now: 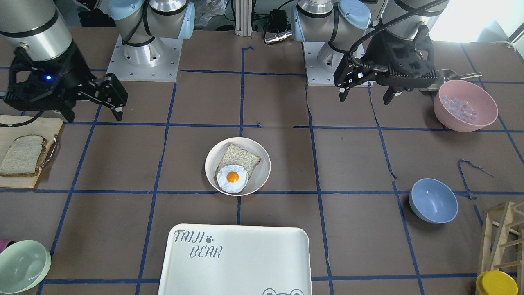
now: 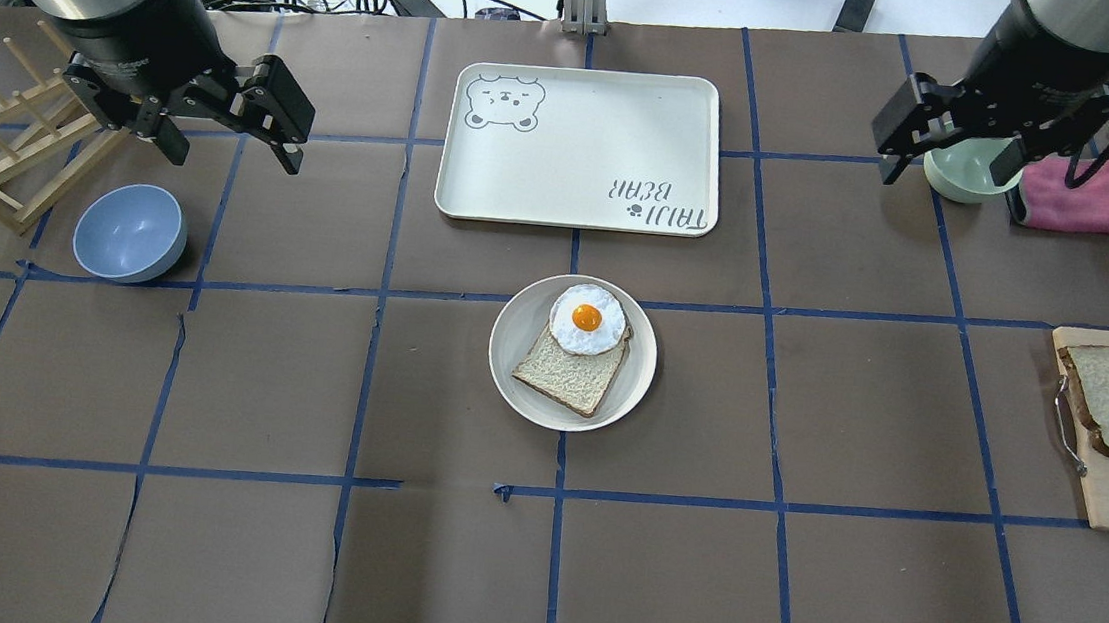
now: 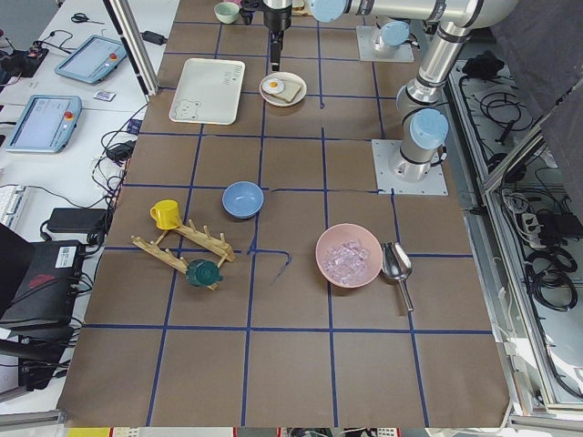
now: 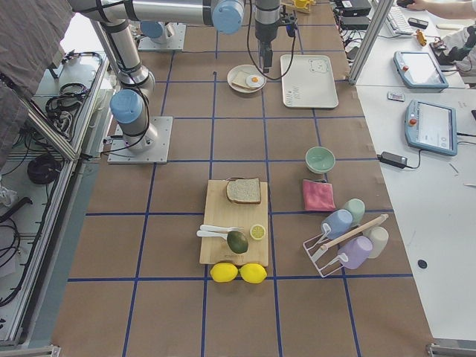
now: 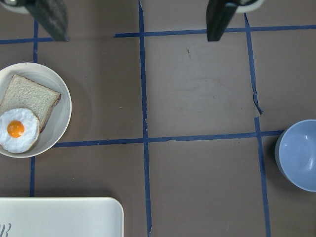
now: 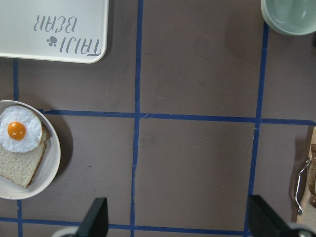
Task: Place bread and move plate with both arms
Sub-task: 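Lower the right gripper and grasp the bread slice on the cutting board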
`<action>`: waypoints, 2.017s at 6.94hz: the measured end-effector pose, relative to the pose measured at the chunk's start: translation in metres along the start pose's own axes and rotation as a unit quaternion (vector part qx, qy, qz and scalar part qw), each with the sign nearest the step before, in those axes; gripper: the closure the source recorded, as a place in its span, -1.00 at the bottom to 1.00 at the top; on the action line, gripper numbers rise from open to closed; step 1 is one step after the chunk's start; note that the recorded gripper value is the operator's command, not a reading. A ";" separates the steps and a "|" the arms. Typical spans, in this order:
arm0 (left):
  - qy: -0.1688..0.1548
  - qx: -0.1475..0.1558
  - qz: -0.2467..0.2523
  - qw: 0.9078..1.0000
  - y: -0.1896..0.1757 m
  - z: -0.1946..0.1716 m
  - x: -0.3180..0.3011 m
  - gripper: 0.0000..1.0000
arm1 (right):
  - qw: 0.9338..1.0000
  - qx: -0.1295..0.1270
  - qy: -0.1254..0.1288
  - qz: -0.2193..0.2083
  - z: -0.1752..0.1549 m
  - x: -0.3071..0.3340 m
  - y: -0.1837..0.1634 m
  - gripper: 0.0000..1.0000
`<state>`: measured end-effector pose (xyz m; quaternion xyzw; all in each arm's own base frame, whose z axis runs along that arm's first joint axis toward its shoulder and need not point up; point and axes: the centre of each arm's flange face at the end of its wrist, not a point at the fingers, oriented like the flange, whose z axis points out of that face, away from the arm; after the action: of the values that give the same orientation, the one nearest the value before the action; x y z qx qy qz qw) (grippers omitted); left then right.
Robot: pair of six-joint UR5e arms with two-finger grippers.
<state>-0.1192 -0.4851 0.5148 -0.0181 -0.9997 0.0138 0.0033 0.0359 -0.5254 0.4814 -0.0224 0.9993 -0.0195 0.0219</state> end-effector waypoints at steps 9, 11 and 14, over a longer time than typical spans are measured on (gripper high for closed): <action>0.000 0.001 0.001 1.000 -0.001 -0.001 0.000 -1.00 | 0.993 -0.015 -0.119 0.010 0.207 0.362 0.075 -0.89; -0.001 0.002 0.001 1.000 -0.001 -0.002 0.000 -1.00 | 0.993 -0.013 -0.116 0.032 0.240 0.381 0.094 -0.80; 0.000 0.002 0.001 1.000 -0.001 -0.002 0.000 -1.00 | 0.992 -0.014 -0.114 0.044 0.274 0.387 0.097 -0.46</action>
<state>-0.1192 -0.4858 0.5165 -0.0188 -0.9997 0.0158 0.0035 -0.3427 -0.4569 0.1871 0.0190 0.9905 -0.0020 0.1358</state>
